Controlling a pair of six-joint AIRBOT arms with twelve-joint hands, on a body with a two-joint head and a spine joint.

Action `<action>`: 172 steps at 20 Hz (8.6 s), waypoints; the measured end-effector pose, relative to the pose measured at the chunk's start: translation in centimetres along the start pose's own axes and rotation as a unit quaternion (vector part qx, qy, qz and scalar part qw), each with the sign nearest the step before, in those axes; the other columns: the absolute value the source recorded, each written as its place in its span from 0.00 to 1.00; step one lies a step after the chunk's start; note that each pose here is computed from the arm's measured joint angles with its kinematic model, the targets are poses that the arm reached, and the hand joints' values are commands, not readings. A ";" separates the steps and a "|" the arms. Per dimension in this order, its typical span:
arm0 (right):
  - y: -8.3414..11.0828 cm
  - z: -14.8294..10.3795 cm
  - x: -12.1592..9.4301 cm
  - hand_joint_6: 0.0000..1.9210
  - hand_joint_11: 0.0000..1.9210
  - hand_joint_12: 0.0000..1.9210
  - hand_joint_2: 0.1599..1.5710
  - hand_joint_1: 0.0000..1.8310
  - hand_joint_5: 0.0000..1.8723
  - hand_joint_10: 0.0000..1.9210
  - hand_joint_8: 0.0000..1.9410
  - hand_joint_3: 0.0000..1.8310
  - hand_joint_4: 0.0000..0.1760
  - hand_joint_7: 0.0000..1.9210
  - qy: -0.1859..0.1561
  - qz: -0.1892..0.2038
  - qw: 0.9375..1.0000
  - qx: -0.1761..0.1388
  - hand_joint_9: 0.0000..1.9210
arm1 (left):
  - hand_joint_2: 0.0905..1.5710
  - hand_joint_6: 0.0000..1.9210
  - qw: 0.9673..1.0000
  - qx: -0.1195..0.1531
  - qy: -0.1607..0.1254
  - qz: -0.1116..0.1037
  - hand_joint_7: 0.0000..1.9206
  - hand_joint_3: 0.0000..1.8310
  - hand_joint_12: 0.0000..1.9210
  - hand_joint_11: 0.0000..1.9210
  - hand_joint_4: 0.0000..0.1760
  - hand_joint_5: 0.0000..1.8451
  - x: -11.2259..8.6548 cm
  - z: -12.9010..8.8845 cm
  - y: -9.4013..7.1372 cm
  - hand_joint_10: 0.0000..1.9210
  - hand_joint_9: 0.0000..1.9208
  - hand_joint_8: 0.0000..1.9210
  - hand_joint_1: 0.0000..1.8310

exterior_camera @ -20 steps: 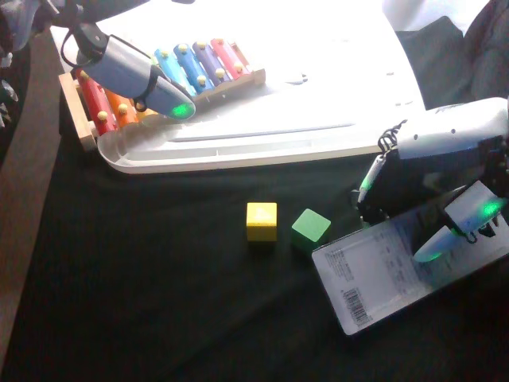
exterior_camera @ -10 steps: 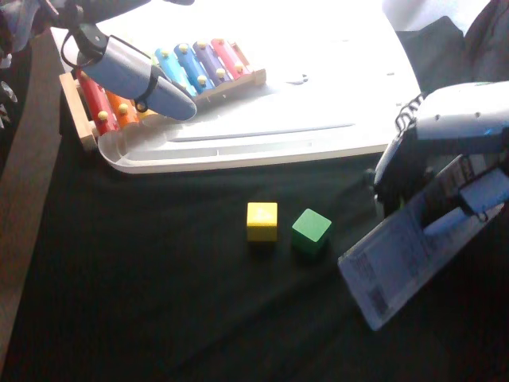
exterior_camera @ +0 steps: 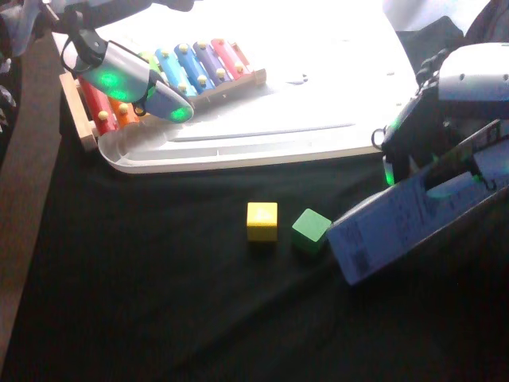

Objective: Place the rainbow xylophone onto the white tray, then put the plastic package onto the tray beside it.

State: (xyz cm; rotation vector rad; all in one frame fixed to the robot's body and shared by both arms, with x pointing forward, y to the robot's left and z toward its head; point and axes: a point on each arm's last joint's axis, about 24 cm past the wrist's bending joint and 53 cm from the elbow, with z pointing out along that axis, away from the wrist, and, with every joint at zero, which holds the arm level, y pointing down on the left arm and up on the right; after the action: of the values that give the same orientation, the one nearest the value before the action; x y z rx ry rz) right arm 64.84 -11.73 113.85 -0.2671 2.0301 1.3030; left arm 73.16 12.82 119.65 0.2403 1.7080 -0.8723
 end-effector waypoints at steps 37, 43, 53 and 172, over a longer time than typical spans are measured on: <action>4.9 -0.8 -9.3 0.29 0.55 0.58 0.64 0.71 0.57 0.27 0.44 0.00 0.00 0.62 -0.095 -0.092 0.991 -0.027 0.67 | 0.48 0.00 1.000 -0.004 -0.001 -0.004 0.13 0.00 0.52 0.00 0.82 0.00 -0.1 -0.5 0.4 0.00 0.21 0.00 0.55; 2.9 -2.2 -7.2 0.00 0.21 0.47 0.48 0.60 0.35 0.00 0.00 0.00 0.00 0.41 -0.074 -0.079 0.994 0.000 0.40 | 0.49 0.00 1.000 -0.009 0.006 -0.005 0.13 0.00 0.50 0.00 0.84 0.00 0.5 -0.6 0.8 0.00 0.21 0.00 0.54; 1.2 -2.8 -3.7 0.00 0.13 0.26 0.34 0.43 0.05 0.00 0.00 0.00 0.25 0.11 -0.030 -0.063 0.997 0.025 0.14 | 0.51 0.00 1.000 -0.008 0.006 -0.009 0.11 0.00 0.42 0.00 1.00 0.00 0.6 -0.7 0.6 0.00 0.19 0.00 0.53; -3.0 -7.8 -2.7 0.00 0.00 0.51 0.35 0.34 0.00 0.00 0.00 0.00 0.19 0.00 -0.051 -0.033 0.992 0.114 0.05 | 0.51 0.00 0.998 -0.040 0.031 -0.030 0.14 0.00 0.58 0.00 0.80 0.00 3.8 -3.0 3.2 0.00 0.24 0.00 0.47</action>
State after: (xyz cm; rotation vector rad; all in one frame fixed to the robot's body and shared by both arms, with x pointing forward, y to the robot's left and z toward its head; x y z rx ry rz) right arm 64.87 -20.37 115.40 -0.1583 2.0433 1.0126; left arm 71.45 15.94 115.08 0.1641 1.8127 -0.8456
